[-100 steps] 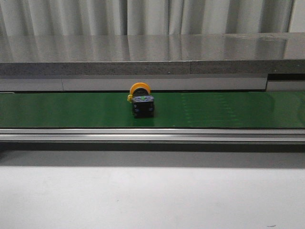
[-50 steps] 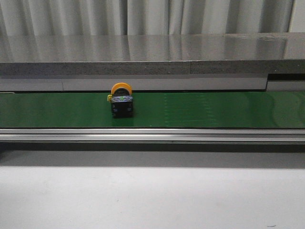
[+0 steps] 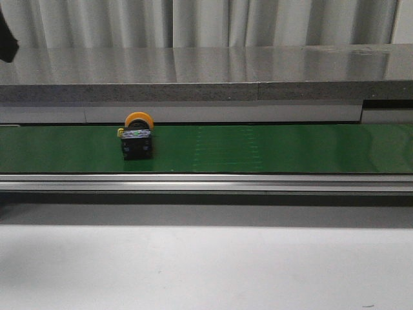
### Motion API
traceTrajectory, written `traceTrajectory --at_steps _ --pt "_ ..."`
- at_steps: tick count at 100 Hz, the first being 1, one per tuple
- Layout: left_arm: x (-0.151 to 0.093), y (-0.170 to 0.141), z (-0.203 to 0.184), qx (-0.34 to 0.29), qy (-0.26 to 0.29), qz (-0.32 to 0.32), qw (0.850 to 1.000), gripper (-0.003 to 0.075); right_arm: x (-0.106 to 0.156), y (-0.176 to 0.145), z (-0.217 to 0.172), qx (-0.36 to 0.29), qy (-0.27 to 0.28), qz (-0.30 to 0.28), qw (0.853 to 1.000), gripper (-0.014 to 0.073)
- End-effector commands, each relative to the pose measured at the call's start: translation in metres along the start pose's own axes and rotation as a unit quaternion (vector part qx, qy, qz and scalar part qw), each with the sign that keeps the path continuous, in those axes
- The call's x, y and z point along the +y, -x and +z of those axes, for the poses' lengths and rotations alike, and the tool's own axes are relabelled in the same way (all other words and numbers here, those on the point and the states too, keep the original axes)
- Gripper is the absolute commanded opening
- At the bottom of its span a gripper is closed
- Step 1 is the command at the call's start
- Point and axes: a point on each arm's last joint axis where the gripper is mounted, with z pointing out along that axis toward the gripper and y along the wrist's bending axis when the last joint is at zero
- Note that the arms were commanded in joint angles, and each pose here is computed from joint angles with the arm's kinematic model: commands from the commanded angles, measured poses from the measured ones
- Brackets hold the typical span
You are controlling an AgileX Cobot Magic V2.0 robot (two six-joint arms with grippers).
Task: Move button from right to left
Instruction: 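Lower the left gripper onto the switch on the belt and grasp it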
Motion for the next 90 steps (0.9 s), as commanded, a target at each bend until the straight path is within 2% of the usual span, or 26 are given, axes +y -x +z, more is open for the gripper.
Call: traceTrajectory --at_steps 1,25,46,90 --pt "-0.011 0.023 -0.001 -0.048 -0.02 0.004 0.999 0.0609 -0.004 0.013 -0.001 -0.037 -0.017 0.002 0.999 -0.0068" --pt "-0.034 0.042 0.04 -0.015 -0.04 0.027 0.999 0.06 -0.004 0.013 -0.001 -0.037 -0.017 0.002 0.999 -0.0068" --pt "-0.038 0.049 0.072 0.0 -0.039 0.027 0.999 0.06 -0.004 0.013 -0.001 -0.037 -0.017 0.002 0.999 -0.0068" --pt "-0.036 0.038 0.114 0.039 -0.029 0.031 0.998 0.06 -0.004 0.013 -0.001 -0.037 -0.017 0.002 0.999 -0.0068"
